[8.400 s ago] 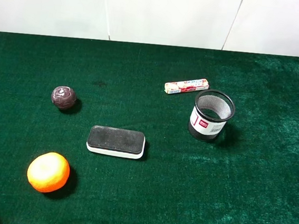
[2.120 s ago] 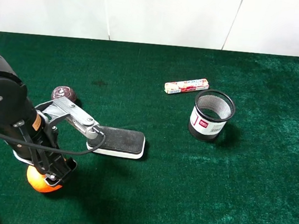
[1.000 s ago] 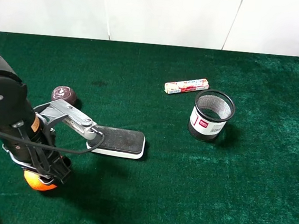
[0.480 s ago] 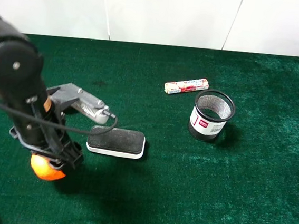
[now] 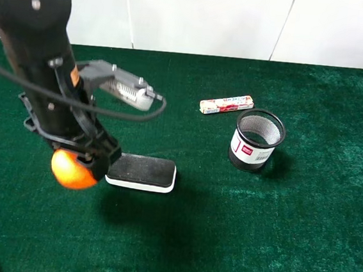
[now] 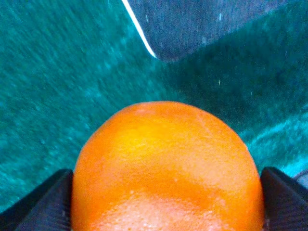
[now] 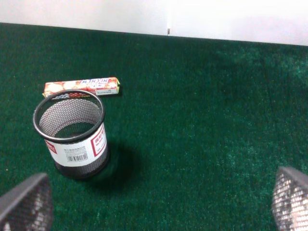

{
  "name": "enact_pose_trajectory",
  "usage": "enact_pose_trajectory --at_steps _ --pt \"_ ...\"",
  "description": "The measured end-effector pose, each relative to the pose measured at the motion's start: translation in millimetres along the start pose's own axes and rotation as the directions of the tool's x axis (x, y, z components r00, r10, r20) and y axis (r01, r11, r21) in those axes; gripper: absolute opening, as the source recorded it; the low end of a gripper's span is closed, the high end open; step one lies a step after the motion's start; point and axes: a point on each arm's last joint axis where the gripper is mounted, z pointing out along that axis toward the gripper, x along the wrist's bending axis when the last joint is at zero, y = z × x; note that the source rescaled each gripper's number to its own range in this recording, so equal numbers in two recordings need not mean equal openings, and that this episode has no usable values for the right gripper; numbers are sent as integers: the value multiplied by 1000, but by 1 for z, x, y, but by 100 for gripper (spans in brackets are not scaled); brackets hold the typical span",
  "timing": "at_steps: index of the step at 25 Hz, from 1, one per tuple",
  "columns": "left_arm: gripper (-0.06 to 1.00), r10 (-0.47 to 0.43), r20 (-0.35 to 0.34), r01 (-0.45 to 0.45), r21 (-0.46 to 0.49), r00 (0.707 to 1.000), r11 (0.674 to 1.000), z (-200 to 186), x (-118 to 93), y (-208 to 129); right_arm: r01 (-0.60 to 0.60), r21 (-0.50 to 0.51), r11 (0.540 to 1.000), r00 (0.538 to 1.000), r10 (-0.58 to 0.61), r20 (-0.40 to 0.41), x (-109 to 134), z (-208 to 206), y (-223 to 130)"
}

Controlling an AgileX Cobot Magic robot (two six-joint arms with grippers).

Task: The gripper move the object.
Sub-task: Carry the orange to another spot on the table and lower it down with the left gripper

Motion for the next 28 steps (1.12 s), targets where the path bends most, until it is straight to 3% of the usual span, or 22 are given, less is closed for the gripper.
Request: enact_pose_trajectory --at_steps 6,13,19,28 --pt "0 -5 -68 3 -38 998 999 -24 9 46 0 0 1000 1000 0 -1 0 0 0" --pt "0 48 -144 -67 -134 988 989 -46 7 124 0 0 1000 1000 0 -1 0 0 0" --pt "0 72 -191 -106 -172 979 979 -47 5 182 0 0 1000 1000 0 -1 0 0 0" --pt "0 91 -214 -148 -267 973 952 -29 12 235 0 0 1000 1000 0 -1 0 0 0"
